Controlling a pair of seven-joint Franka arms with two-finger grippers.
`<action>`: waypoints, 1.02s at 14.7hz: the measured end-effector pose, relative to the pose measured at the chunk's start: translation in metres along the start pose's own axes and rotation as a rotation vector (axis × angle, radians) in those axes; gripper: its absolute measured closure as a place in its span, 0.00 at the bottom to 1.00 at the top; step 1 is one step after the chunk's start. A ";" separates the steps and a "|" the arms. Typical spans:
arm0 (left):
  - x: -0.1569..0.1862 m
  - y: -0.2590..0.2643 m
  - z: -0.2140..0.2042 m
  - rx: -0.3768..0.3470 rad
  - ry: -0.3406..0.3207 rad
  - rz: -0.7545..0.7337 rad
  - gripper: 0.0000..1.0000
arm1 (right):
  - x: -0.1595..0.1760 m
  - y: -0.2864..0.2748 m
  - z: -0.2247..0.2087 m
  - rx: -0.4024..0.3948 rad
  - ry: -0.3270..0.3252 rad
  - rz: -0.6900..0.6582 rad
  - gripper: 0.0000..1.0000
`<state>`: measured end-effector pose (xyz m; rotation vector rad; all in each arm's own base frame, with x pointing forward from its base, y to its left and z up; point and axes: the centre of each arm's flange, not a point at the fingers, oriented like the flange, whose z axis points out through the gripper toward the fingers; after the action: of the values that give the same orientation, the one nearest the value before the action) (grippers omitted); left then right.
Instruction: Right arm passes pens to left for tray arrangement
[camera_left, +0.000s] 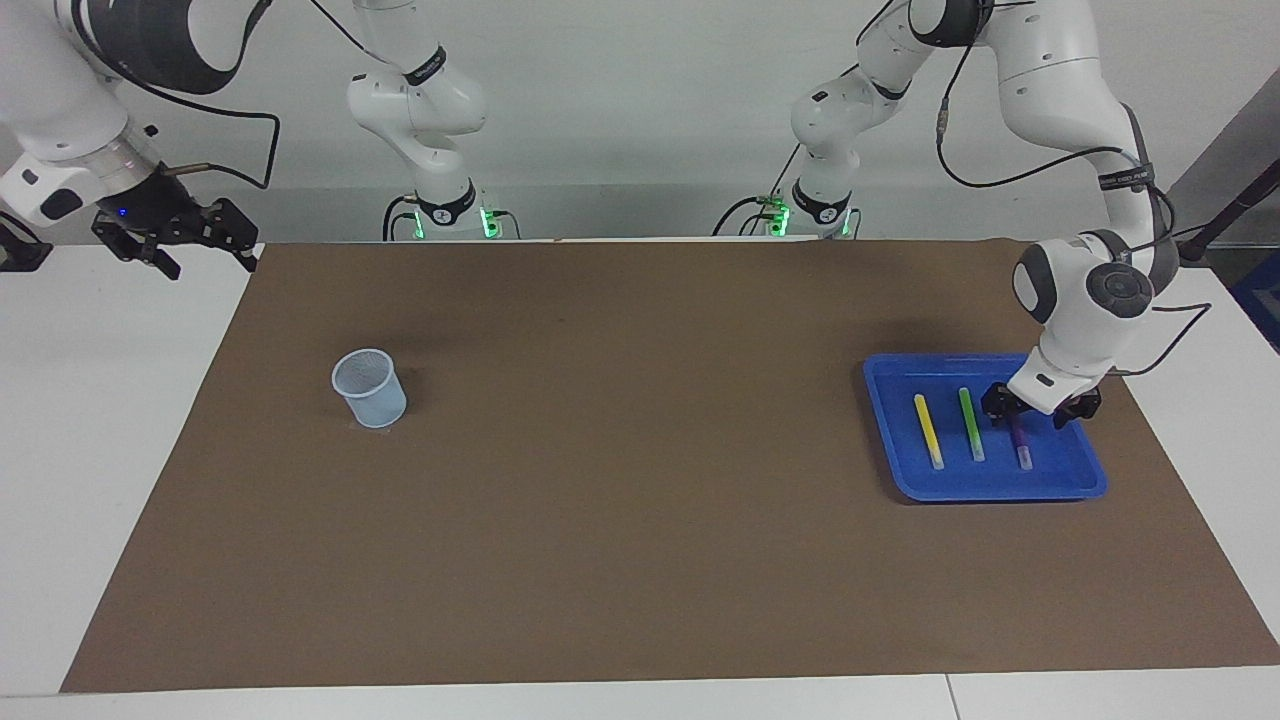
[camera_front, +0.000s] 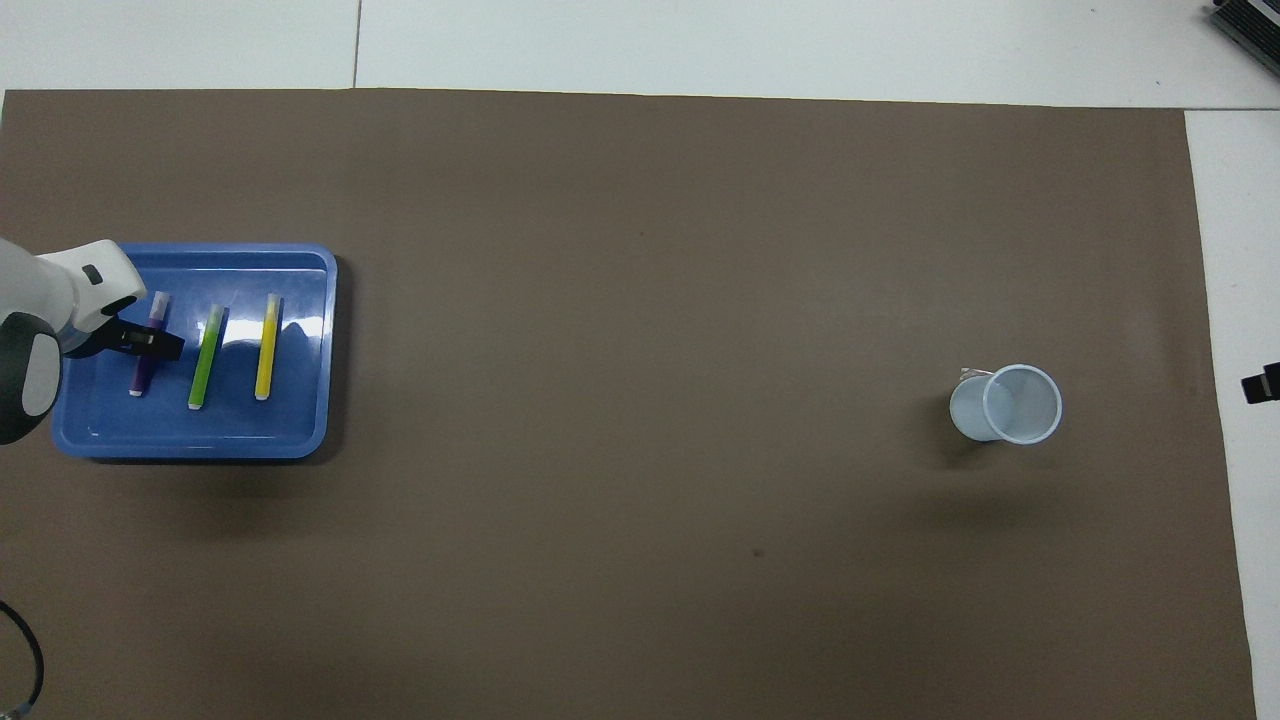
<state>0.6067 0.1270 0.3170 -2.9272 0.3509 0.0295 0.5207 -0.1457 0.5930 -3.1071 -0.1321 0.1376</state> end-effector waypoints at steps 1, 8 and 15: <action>0.002 -0.001 -0.007 -0.009 -0.005 -0.011 0.00 | 0.001 -0.004 -0.001 -0.001 0.000 -0.007 0.00; 0.014 0.018 -0.091 -0.078 -0.031 -0.095 0.00 | 0.000 -0.062 -0.048 -0.029 0.067 -0.085 0.00; 0.020 0.087 -0.170 -0.090 -0.022 -0.213 0.00 | 0.007 -0.142 -0.070 -0.043 0.098 -0.013 0.00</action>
<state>0.6050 0.0065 0.4665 -3.0330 0.0338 0.0479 0.5222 -0.0057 0.6669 -3.1470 -0.1554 -0.0180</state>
